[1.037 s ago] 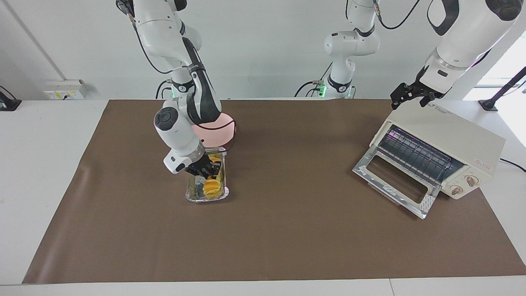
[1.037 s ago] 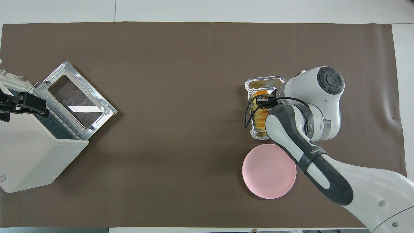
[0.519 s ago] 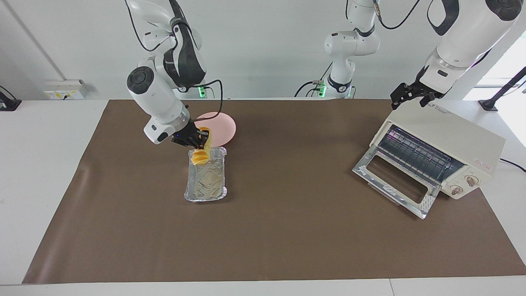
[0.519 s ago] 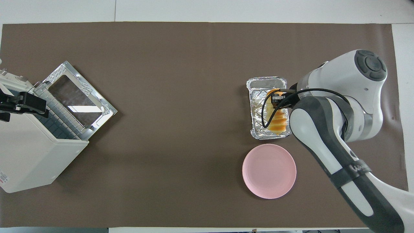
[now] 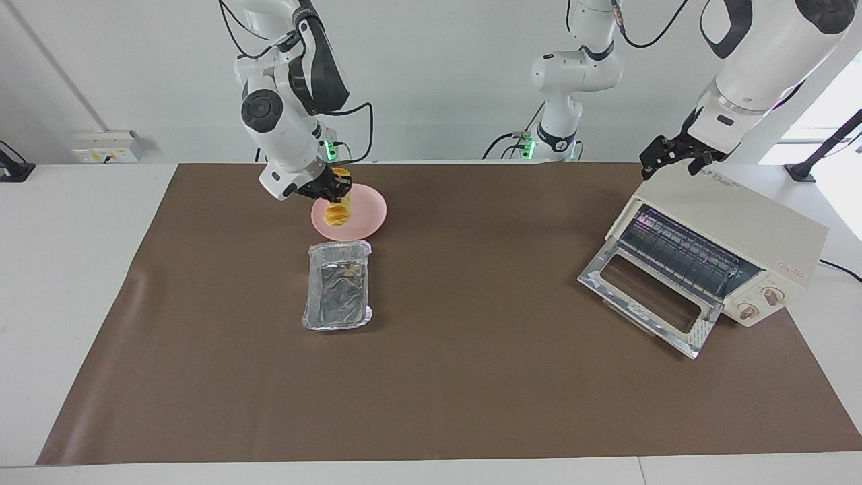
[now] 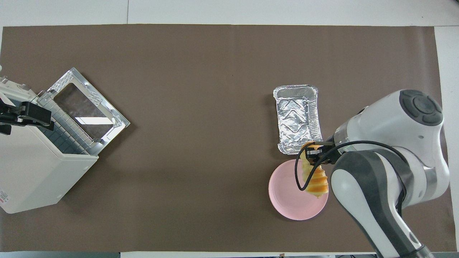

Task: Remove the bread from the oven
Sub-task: 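Move the rolls onto the pink plate and open the right gripper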

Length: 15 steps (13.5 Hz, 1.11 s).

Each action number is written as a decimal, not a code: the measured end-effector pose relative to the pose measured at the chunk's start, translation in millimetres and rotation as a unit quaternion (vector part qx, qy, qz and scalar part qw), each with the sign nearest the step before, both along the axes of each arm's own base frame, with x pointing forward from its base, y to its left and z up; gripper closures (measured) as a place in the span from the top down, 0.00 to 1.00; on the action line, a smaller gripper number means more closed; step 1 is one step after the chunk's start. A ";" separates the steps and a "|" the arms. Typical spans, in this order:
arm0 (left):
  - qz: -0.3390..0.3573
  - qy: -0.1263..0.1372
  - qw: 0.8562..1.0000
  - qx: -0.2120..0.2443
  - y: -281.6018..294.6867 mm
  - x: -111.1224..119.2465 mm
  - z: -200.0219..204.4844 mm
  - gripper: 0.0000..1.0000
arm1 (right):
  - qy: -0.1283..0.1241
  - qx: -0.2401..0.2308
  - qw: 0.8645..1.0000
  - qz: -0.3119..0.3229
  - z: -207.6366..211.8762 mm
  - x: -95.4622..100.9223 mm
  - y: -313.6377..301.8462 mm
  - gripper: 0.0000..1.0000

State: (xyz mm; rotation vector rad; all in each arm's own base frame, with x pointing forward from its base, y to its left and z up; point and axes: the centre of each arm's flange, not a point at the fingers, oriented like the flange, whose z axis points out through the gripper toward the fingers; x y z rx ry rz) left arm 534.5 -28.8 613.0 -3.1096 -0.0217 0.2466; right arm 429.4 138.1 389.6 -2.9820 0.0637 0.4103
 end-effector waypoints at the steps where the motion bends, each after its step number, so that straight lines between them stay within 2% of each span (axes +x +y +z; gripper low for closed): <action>1: 0.000 0.000 1.000 0.000 0.0 0.0 0.0 1.00 | -0.002 -0.003 1.000 0.004 -10.2 -12.0 2.0 0.09; 3: 0.000 0.000 1.000 0.000 0.0 0.0 0.0 1.00 | -0.006 -0.006 1.000 0.012 -22.7 -29.3 6.2 0.09; 5: 0.000 0.000 1.000 0.000 0.0 0.0 0.0 1.00 | -0.020 -0.007 1.000 0.012 -32.5 -35.7 6.6 0.09; 9: 0.000 0.000 1.000 0.000 0.0 0.0 0.0 1.00 | -0.042 -0.007 0.999 0.008 -51.9 -35.0 7.8 0.09; 12: 0.000 0.000 1.000 0.000 0.0 0.0 0.0 1.00 | -0.048 -0.009 0.999 0.010 -68.1 -31.9 16.8 0.09; 13: 0.000 0.000 1.000 0.000 0.0 0.0 0.0 1.00 | -0.048 -0.011 0.999 0.005 -72.3 -31.2 18.4 0.15; 15: 0.000 0.000 1.000 0.000 0.0 0.0 0.0 1.00 | -0.046 -0.012 0.999 0.003 -74.8 -30.3 19.4 0.36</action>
